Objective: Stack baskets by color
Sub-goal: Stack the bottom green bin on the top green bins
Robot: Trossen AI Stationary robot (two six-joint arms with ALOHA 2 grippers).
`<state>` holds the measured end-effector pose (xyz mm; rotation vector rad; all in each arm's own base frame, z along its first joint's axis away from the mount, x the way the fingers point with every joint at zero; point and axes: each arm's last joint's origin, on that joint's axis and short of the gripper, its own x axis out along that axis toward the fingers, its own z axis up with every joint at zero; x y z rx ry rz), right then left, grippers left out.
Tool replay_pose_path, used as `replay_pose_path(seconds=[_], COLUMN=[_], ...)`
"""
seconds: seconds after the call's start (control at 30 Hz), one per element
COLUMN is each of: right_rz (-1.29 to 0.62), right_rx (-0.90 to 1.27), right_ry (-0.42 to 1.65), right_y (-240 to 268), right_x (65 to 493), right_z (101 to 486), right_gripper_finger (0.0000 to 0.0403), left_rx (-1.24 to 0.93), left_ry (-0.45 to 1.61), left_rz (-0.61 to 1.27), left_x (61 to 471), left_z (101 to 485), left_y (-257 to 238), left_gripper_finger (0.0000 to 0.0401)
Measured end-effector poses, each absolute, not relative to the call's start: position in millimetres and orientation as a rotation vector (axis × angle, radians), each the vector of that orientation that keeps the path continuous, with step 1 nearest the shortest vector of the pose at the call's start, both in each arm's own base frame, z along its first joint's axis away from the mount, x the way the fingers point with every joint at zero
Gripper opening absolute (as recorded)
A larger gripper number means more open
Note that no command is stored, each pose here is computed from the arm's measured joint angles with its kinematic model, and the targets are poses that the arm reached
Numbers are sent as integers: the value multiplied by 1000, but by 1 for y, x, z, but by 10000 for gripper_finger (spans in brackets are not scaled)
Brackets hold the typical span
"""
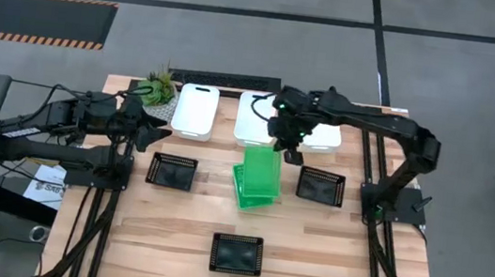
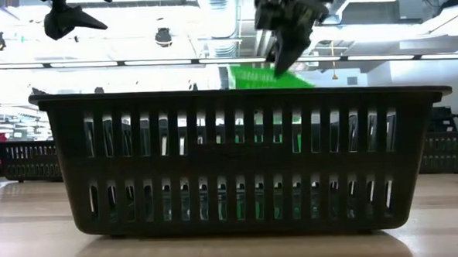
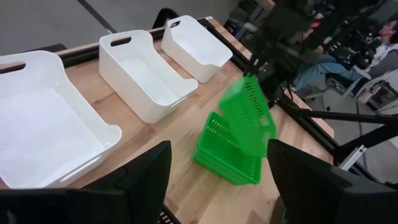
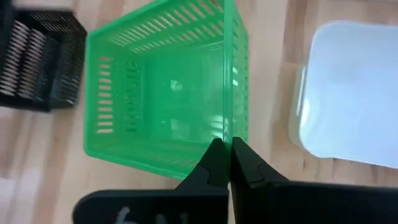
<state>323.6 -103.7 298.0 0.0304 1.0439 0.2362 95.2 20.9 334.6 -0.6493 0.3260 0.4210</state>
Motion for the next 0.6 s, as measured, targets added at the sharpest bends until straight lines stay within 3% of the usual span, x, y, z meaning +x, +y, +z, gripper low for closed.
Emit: replay_pose_path(seconds=[0.27, 0.6], right_rz=[292, 334], right_rx=[20, 15], right_ry=[1113, 1153], right_y=[-106, -91], right_x=[346, 350], right_z=[262, 256], right_gripper_finger=[11, 22], left_rx=[-639, -589], left_ry=[330, 339], left_rz=[419, 411], left_x=[95, 95], left_z=[334, 334], left_y=[21, 21], left_gripper_finger=[254, 254])
